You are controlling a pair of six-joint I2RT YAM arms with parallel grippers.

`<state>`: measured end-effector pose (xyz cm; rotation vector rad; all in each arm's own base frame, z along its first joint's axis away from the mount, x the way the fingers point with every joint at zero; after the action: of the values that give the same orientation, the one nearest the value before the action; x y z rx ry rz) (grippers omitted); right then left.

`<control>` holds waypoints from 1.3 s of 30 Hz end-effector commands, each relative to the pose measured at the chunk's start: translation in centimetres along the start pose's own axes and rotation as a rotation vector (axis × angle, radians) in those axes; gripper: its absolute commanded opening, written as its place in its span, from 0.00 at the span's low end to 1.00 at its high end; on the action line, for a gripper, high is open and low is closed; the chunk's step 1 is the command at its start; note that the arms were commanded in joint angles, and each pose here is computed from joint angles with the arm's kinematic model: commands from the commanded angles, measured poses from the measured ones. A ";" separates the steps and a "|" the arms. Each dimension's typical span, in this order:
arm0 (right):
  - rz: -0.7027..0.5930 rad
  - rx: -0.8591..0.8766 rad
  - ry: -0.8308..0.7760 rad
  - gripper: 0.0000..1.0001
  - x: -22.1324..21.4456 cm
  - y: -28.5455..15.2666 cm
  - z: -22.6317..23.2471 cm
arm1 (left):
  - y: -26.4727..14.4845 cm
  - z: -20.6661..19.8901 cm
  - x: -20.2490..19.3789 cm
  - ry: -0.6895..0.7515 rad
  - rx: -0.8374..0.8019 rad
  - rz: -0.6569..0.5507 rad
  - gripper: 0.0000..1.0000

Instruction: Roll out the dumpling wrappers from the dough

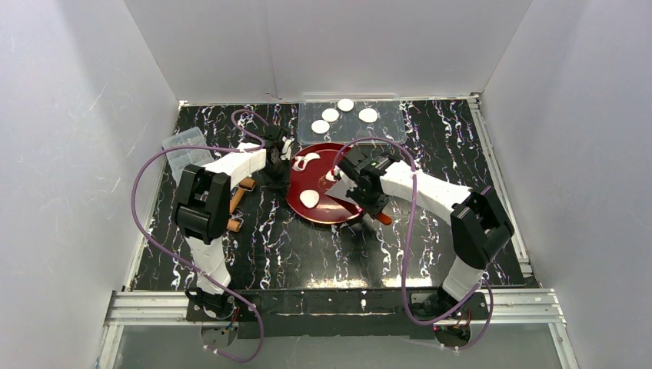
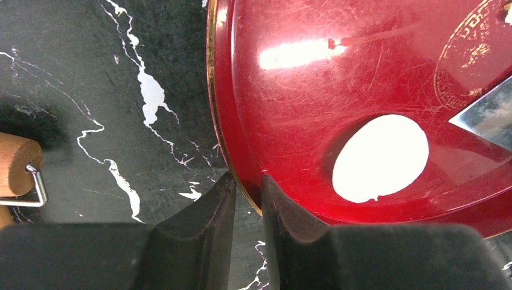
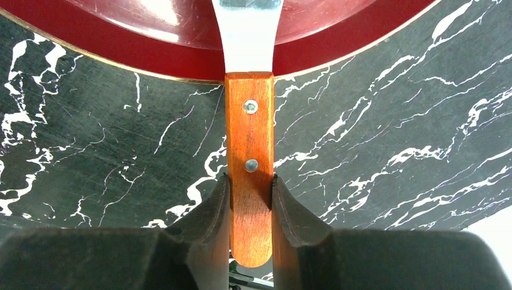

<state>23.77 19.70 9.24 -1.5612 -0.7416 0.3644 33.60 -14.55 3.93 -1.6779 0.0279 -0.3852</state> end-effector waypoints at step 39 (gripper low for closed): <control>-0.025 0.238 -0.159 0.01 4.3 1.8 8.2 | -0.5 -0.8 -1.0 -0.026 -0.048 0.044 0.00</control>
<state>21.65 26.54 6.33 -1.3652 -0.8002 0.5701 33.39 -14.88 4.00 -1.7059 0.0142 -0.3538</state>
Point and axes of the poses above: each gripper's point midway between its finger pads, its own y axis out along the fingers, its own z axis along the line the jaws close on, x = y × z, the point moved 1 cm from there along -y, back along the fingers, and after that the axes turned 8 degrees about y, right-handed, at the moved point
